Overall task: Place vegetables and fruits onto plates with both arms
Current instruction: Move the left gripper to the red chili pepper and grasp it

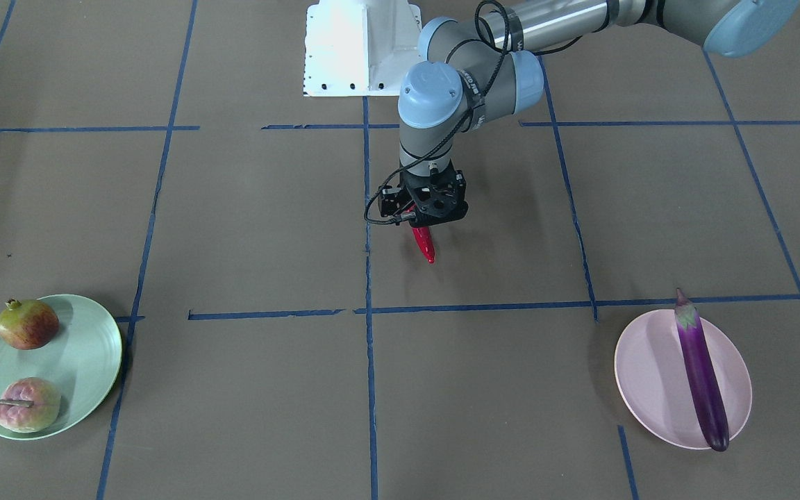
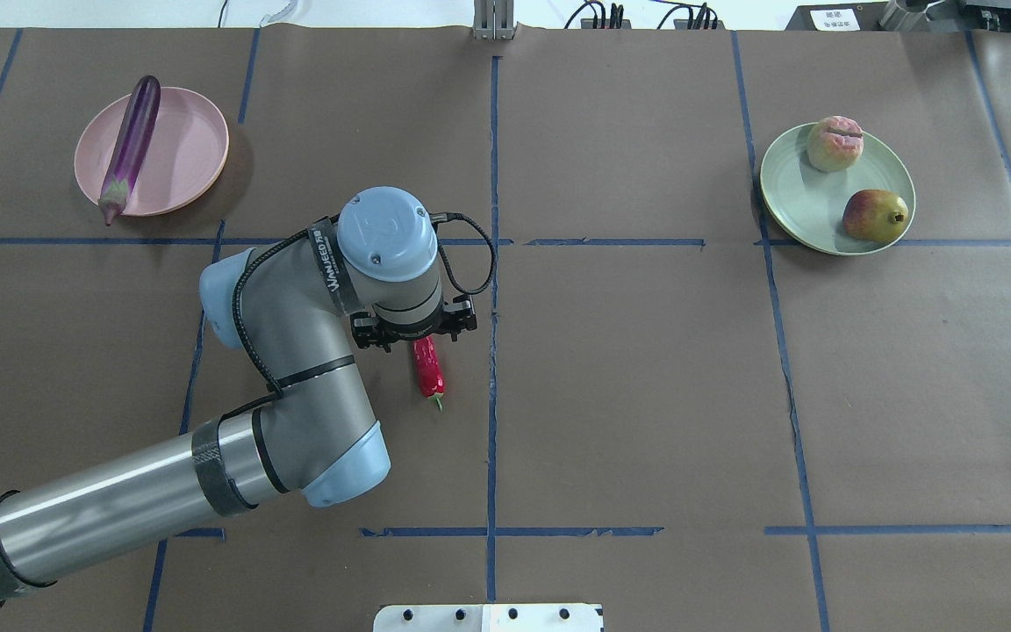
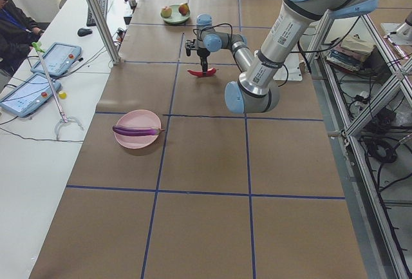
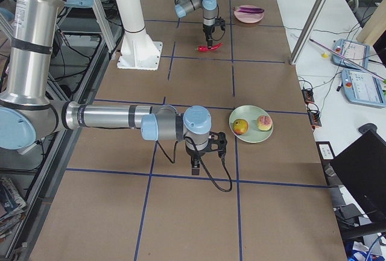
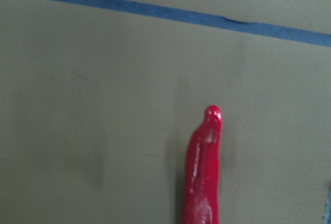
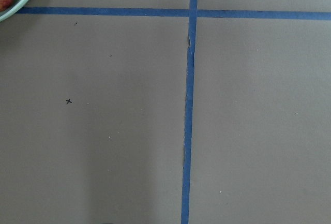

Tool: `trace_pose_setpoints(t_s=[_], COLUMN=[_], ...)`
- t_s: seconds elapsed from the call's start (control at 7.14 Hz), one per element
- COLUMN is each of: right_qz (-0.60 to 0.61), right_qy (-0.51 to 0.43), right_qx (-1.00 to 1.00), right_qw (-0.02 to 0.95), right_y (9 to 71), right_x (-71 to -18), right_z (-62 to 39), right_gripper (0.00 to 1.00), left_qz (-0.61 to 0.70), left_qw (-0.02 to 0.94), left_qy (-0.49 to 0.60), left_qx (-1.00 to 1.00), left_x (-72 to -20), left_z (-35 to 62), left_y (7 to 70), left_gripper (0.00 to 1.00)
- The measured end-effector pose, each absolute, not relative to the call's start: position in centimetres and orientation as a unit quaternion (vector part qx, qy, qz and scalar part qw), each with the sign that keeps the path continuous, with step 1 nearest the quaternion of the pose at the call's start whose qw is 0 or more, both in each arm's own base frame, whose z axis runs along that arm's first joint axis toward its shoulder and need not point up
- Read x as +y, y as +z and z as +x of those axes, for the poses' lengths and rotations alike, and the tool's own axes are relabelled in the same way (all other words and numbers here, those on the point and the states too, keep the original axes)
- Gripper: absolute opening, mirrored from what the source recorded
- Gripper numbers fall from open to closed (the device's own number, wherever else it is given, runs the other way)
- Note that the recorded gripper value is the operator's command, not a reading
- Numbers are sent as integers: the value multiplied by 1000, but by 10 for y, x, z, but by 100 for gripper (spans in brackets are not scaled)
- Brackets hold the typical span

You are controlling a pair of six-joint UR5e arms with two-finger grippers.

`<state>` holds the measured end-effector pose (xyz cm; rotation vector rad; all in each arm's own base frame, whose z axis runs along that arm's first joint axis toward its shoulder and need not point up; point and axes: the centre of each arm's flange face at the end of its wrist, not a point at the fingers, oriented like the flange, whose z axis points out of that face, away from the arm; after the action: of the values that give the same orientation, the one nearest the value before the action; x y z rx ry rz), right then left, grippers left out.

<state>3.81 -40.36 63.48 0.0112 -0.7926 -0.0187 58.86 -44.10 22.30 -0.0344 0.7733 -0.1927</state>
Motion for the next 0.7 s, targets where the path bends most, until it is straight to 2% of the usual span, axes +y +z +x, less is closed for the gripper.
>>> trace_pose_setpoints(t_s=[0.42, 0.7], right_qz=[4, 4], right_qy=[-9, -8], right_qx=[-386, -385], right_qw=[923, 923], right_y=[636, 636], right_x=[-403, -403], right_z=[38, 38], right_gripper=[100, 100], left_qz=[-25, -27], left_qw=[925, 926], left_qy=[-87, -85], left_qx=[369, 367], left_x=[-427, -423], left_z=[601, 603], left_y=[232, 236], left_gripper=[52, 2])
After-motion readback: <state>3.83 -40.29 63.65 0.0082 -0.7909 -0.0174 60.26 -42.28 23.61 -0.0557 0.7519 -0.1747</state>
